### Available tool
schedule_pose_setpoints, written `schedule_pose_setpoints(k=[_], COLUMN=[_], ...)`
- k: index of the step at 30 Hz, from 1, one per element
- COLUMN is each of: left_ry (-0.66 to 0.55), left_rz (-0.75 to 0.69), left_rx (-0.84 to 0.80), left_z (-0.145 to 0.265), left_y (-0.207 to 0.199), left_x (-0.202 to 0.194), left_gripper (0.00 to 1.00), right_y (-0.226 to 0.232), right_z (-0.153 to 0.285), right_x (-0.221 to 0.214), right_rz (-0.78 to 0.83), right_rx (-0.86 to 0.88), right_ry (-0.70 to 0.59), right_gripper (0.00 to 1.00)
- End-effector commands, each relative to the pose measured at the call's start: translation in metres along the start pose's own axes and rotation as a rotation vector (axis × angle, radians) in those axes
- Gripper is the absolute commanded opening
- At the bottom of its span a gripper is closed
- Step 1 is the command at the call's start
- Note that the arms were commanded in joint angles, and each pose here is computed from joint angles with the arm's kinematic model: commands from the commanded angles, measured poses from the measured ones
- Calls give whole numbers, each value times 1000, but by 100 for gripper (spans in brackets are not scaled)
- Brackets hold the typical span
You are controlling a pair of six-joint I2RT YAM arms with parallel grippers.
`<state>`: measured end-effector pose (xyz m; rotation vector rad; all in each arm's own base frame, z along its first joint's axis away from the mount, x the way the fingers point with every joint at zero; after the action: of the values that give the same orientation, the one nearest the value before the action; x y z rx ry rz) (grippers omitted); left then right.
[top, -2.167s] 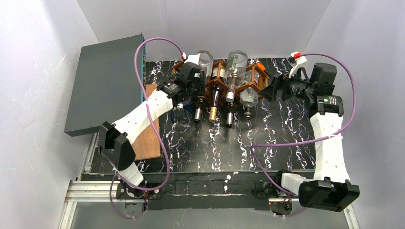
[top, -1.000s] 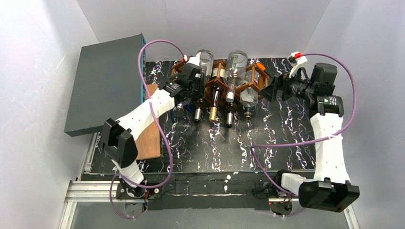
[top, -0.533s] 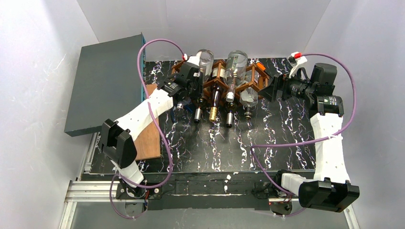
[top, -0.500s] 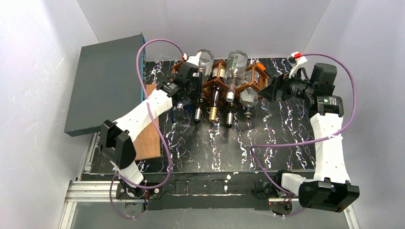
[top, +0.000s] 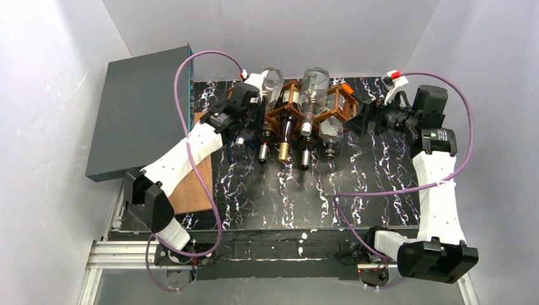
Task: Take the wine bottle off the wine rack
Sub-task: Pick up the wine bottle from the wine rack.
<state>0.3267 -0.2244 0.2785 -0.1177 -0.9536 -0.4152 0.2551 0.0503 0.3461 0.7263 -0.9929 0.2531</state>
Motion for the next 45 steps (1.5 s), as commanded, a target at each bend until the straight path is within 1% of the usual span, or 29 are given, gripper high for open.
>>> schedule_pose_setpoints(k=[1,6,9,17,24,26,30,32,34,36,38,45], left_ry=[-216,-205,-191,-186,-112,-73,-43,-39,-38,-34,-20,54], left_rz=[21,-11,-25,9,46,58,87,99,114,126,135,199], left_rx=[2,-37,-63,-92,-100,-106,-117,-118,-116,-116,-118,-160], left_z=[45,48,51,63,56,53,45,44,45,46,45,37], left_y=[12,10,8,7,3,0,-4,-5,-5,-5,-6,-7], left_x=[42,35,27,20,14,12,7,5,4,3,0,-6], left_gripper=[0,0,0,0,0,0,0,6,16,22,24,26], right_y=[3,5,9,19,34,39,56,63,67,69,70,72], right_z=[2,1,0,-14,-24,-27,-39,-49,-57,-64,-70,-78], right_x=[2,0,-2,7,20,23,23,20,19,18,17,8], right_rz=[32,52,107,236,291,310,357,386,405,420,426,401], right_rx=[10,46,104,146,189,204,258,268,273,274,278,305], right_ry=[-25,-2,36,113,114,115,147,171,191,206,214,231], right_gripper=[100,100,100,100,100,100,100,100,100,100,100,100])
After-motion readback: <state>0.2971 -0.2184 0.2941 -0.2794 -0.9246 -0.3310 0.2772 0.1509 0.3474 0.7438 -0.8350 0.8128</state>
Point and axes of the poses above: each gripper's point midway between its finger pads, its own z axis back along the fingers, its own y axis along the line the jaws close on, x = y × z, the point moved 7 cm from there along z, back along the fingers, and after that the axes turned 11 degrees about -z, right-handed, at the moved point
